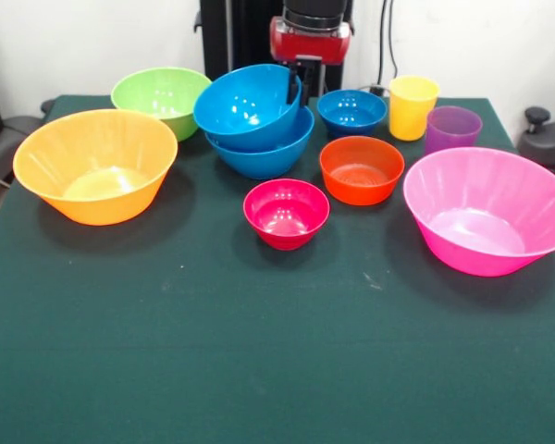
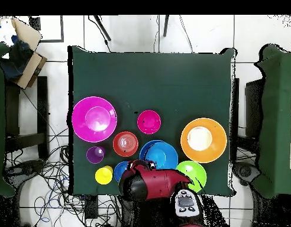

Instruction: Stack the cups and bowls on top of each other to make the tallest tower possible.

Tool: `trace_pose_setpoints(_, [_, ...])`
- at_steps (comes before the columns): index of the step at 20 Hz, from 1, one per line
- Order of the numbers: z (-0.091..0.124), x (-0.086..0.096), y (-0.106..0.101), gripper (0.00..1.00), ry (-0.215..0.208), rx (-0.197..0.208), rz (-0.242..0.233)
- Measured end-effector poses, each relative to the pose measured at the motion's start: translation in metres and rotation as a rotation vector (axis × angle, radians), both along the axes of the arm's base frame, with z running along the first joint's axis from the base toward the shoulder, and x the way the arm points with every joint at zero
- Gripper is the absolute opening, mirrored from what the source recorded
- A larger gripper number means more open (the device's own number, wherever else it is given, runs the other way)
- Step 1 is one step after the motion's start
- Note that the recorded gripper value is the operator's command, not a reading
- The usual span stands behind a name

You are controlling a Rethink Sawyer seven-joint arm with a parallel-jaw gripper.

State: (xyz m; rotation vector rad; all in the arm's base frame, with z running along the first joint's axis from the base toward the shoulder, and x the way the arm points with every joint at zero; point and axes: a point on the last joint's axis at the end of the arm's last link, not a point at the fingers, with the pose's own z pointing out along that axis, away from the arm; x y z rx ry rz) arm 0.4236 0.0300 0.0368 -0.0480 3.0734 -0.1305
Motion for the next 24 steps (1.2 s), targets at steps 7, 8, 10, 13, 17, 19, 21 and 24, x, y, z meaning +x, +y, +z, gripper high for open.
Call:
trace_pose_setpoints(7, [0.0001,0.0005,0.0003,0.0,-0.007,0.001,0.001])
trace_pose_setpoints(8, [0.0001,0.0005,0.0003,0.0,-0.007,0.001,0.001])
trace_pose_setpoints(10, [0.0001,0.0003,0.0007,0.0,-0.007,0.001,0.002])
trace_pose_setpoints(13, [0.0002,-0.0006,0.0011,1.0,-0.005,0.002,0.002])
trace_pose_setpoints(17, [0.0009,-0.0007,0.0014,1.0,-0.006,0.002,0.002])
trace_pose_setpoints(19, [0.0021,0.0001,0.0012,1.0,-0.009,0.001,0.002])
trace_pose_setpoints(21, [0.0037,0.0008,0.001,1.0,-0.013,0.0,0.002])
trace_pose_setpoints(24, [0.0072,0.0027,0.0009,1.0,-0.022,0.0,0.002])
